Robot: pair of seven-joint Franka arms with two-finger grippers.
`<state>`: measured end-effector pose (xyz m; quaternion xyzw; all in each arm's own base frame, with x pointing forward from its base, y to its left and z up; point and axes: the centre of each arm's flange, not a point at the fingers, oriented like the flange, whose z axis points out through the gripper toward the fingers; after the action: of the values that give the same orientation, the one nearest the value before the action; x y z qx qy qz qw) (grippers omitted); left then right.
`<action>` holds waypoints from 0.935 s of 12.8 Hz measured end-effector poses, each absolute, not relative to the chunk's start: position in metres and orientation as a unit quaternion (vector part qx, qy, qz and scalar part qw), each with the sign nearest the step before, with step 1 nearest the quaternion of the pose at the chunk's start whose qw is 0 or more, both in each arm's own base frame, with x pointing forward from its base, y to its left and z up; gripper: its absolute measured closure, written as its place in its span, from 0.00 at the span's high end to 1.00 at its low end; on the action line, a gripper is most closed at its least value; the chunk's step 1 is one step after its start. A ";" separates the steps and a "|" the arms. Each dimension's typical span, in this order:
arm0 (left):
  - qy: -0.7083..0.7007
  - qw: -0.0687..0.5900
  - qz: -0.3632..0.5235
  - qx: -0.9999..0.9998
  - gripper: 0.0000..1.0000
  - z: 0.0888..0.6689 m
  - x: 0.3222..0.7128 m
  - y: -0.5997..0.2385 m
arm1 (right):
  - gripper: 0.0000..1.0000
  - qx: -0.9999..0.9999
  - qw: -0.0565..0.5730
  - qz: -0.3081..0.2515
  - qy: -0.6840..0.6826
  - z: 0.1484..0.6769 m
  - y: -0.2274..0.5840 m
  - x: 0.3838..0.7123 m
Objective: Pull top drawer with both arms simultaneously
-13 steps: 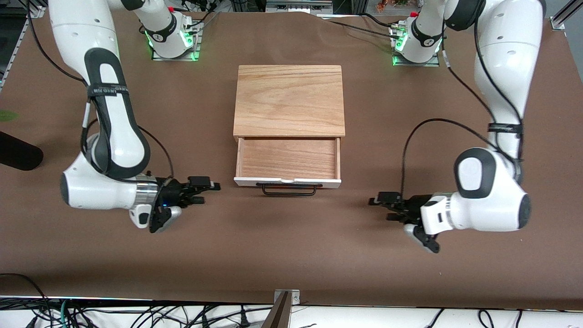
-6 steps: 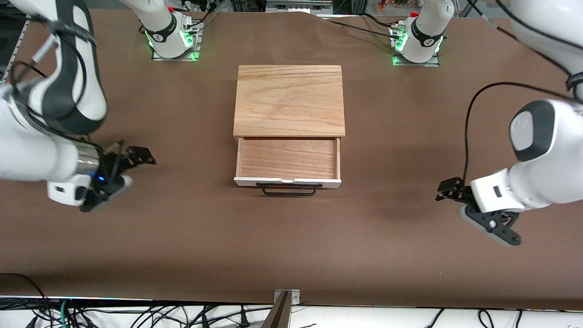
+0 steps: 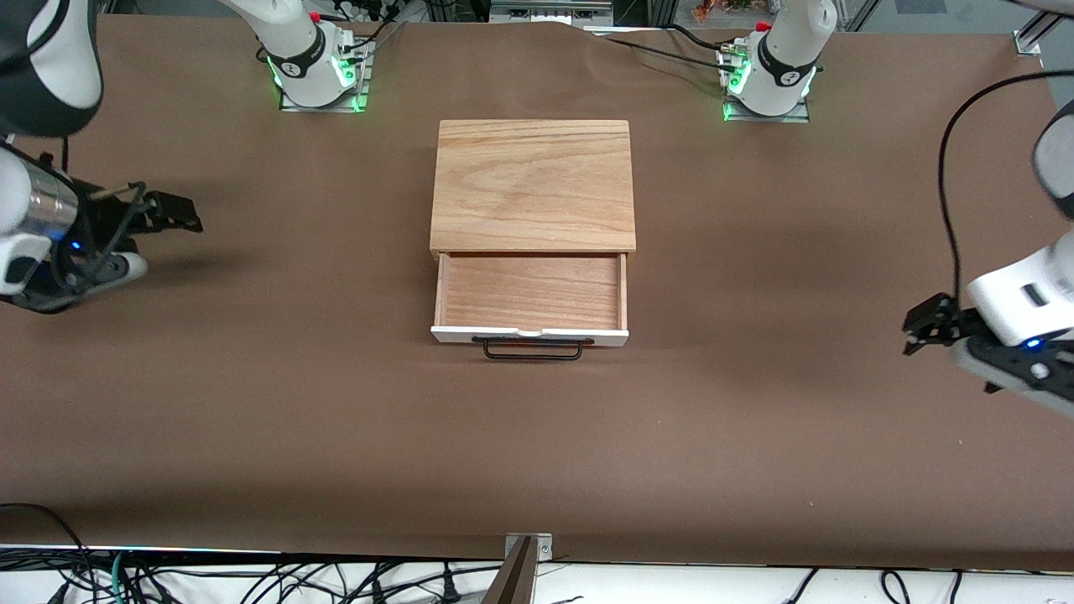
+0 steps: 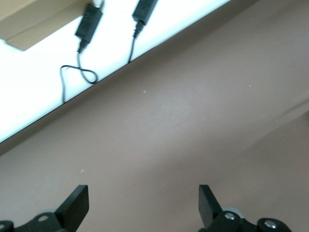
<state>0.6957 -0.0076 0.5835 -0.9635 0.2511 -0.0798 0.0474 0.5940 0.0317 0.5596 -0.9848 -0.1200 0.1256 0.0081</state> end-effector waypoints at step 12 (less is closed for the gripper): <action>0.012 0.006 0.056 -0.998 1.00 0.633 0.581 0.000 | 1.00 -0.998 0.000 0.050 -0.023 0.583 -0.008 0.544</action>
<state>0.5814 0.0001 0.6332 -0.9983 0.0117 0.0559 0.0063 0.5435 -0.0078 0.5829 -0.9985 -0.0227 0.0504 -0.0005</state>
